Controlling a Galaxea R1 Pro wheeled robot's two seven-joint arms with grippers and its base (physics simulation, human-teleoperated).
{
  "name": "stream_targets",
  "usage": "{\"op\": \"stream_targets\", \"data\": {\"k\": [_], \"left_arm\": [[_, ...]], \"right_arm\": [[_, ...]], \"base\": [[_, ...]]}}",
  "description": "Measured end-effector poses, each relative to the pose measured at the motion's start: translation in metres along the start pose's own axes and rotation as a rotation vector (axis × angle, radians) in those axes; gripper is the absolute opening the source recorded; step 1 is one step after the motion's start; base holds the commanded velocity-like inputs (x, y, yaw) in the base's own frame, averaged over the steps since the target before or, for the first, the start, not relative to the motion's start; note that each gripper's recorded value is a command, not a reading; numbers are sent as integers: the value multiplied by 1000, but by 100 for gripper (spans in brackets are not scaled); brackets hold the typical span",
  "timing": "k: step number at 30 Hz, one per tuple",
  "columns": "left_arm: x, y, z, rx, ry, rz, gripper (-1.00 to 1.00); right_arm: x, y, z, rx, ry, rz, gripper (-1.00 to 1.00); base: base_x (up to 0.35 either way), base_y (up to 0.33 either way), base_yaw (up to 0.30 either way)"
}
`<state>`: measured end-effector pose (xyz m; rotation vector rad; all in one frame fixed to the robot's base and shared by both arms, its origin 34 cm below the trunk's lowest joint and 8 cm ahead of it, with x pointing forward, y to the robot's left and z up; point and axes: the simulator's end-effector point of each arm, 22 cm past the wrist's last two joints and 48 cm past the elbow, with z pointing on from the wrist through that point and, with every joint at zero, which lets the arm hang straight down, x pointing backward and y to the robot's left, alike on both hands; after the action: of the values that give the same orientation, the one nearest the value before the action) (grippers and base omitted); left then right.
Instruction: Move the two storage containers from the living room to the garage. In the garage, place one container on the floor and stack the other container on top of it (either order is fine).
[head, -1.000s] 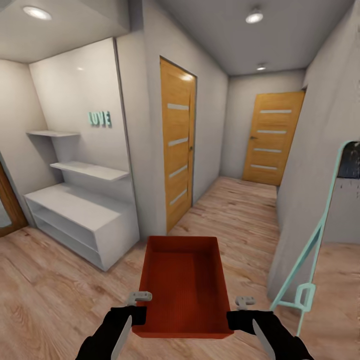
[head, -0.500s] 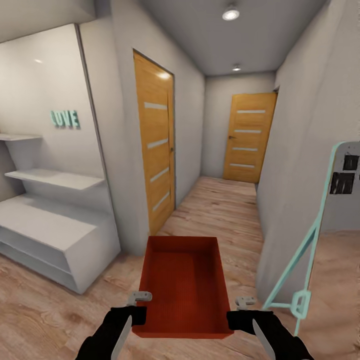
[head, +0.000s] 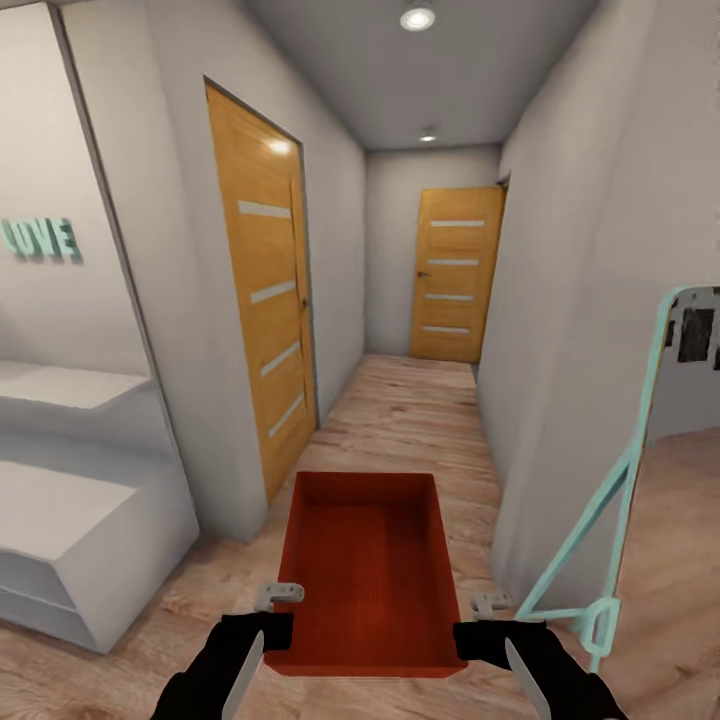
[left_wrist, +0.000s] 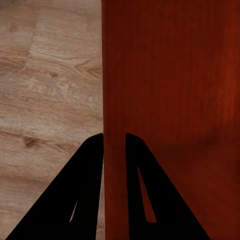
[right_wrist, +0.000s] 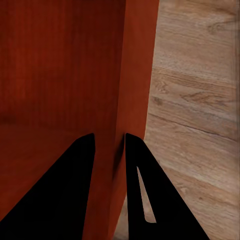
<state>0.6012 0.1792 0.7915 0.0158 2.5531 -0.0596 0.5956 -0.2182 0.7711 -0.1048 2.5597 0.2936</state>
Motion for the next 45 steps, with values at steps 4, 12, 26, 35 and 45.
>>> {"op": "stream_targets", "data": {"k": [4, 12, 26, 35, 45], "left_arm": [[0, 0, 0, 0, 0, 0, -100], [0, 0, 0, 0, 0, 0, -100], [0, 0, 0, 0, 0, 0, -100], [0, 0, 0, 0, 1, 0, -100], [2, 0, 1, 1, 4, -2, -100]], "right_arm": [[0, 0, 0, 0, 0, 0, -100], [0, 0, 0, 0, 0, 0, -100], [0, 0, 0, 0, 0, 0, -100], [0, 0, 0, 0, 1, 0, -100], [1, 0, 0, 1, 4, -1, -100]], "base": [[307, 157, -105], [307, 155, -6], [313, 83, 0], [315, 77, -116], [315, 117, -274]]}}
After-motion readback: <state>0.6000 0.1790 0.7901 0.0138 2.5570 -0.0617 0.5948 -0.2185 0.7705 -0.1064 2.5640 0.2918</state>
